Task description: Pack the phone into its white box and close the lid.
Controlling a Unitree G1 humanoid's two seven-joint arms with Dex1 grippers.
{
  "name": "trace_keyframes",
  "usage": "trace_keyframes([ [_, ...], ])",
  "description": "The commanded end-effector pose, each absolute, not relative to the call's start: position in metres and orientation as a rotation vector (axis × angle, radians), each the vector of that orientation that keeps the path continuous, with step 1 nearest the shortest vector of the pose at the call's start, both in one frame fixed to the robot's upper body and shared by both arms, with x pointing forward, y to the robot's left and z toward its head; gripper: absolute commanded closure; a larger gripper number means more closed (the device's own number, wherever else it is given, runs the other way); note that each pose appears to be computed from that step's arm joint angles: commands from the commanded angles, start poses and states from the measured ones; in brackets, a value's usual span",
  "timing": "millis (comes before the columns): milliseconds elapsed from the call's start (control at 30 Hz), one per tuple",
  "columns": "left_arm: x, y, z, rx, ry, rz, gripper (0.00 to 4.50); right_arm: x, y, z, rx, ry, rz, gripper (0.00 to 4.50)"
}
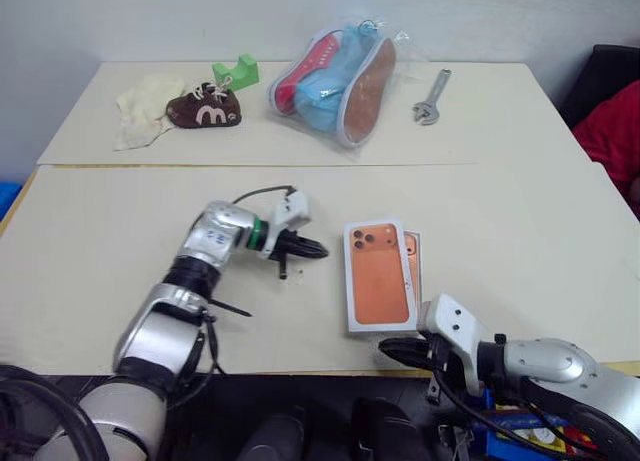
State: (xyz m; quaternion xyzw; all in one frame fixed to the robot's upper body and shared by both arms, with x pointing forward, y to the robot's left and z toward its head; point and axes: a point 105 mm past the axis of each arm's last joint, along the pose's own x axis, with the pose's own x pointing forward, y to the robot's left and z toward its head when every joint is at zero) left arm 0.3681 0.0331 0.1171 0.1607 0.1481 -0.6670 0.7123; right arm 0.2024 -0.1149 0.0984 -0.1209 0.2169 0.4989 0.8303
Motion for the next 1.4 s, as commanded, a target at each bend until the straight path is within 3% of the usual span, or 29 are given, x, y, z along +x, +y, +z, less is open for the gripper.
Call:
trace_keyframes([
  [33,0.369,0.011,0.137,0.351,0.243,-1.524,4.50,0.208,-0.114,0.098,-0.254,0.429,1.040,4.45],
  [233,0.367,0.009,0.135,0.370,0.256,-1.540,4.50,0.211,-0.117,0.096,-0.248,0.429,1.026,4.45],
  [367,0.355,0.033,0.151,0.288,0.275,-1.633,4.50,0.201,-0.113,0.127,-0.097,0.343,1.090,4.45],
  [467,0.343,0.025,0.178,0.108,0.239,-1.733,4.50,0.219,-0.123,0.142,-0.040,0.276,0.998,4.45],
  [533,0.345,0.012,0.176,0.123,0.236,-1.711,4.50,0.235,-0.133,0.140,-0.077,0.269,0.911,4.45],
  [733,0.354,-0.018,0.116,0.472,0.327,-1.586,4.50,0.263,-0.144,0.102,-0.222,0.386,0.779,4.45],
  [900,0.370,0.000,0.073,0.739,0.425,-1.430,4.50,0.264,-0.140,0.079,-0.279,0.438,0.789,4.45],
  [967,0.372,0.000,0.081,0.684,0.388,-1.439,4.50,0.267,-0.140,0.081,-0.263,0.419,0.778,4.45],
  [1067,0.377,0.000,0.119,0.475,0.275,-1.455,4.50,0.268,-0.146,0.101,-0.264,0.329,0.769,4.45],
  [1100,0.378,0.002,0.133,0.415,0.230,-1.458,4.32,0.267,-0.150,0.108,-0.261,0.302,0.768,4.48],
  [1200,0.381,0.036,0.185,0.257,0.074,-1.454,3.70,0.250,-0.166,0.140,-0.221,0.231,0.852,3.93],
  [1267,0.376,0.065,0.204,0.214,0.035,-1.445,3.06,0.240,-0.179,0.157,-0.231,0.212,0.883,3.29],
  [1400,0.320,0.154,0.196,0.226,0.241,-1.498,1.84,0.217,-0.216,0.189,-0.256,0.239,0.962,1.98],
])
